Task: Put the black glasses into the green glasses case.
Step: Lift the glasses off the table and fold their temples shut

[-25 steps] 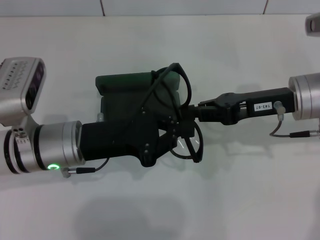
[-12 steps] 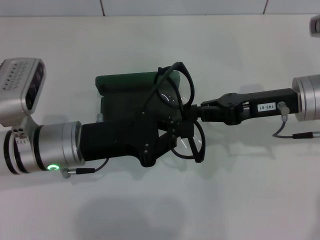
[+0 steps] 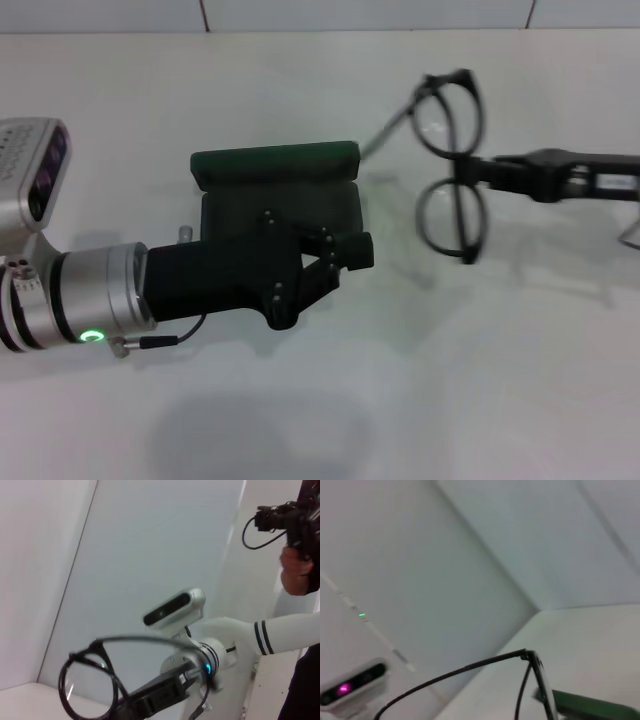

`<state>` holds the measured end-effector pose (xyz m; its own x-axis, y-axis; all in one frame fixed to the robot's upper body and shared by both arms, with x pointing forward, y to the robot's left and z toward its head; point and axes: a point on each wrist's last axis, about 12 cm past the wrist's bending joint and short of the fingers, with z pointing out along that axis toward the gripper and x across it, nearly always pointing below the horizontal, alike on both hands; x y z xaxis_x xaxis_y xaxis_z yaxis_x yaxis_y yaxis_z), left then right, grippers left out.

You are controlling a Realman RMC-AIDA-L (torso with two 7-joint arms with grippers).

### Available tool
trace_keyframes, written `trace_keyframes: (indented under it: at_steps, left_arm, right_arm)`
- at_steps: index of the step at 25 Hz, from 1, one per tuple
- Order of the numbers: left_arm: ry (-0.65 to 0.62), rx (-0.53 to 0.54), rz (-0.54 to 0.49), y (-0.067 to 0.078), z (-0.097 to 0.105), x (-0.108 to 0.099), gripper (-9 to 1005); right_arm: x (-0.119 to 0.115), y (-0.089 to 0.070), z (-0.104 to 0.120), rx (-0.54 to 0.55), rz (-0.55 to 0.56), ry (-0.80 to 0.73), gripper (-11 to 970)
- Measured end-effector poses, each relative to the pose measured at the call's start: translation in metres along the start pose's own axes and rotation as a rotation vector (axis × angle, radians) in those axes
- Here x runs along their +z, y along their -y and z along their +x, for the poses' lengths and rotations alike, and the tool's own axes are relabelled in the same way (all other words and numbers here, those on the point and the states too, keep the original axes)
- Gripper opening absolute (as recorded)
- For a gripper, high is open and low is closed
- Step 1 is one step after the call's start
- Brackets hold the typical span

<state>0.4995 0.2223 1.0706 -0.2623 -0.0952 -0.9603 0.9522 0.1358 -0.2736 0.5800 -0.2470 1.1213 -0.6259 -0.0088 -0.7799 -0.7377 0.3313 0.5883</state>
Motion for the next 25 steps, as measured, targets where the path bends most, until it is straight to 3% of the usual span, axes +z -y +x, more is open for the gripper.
trace_keyframes:
  at_steps: [5,9,15,25]
  left_arm:
    - [0.004,0.004,0.020,0.001,-0.003,0.000,20]
    - [0.012,0.003,0.054,0.002,-0.007,0.002,21]
    - [-0.023,0.003,0.123,0.004,-0.008,0.007,23]
    - [-0.031,-0.006,0.084,0.003,-0.004,0.007,26]
  right_arm:
    - [-0.037,0.016,0.019,-0.059,0.139,0.006,62]
    - [-0.046,0.017,0.028,-0.146,0.161,-0.003,61]
    - [-0.025,0.010,0.024,-0.358,0.081,-0.056,62]
    - [0.011,-0.003,0.003,-0.604,-0.035,-0.106,62]
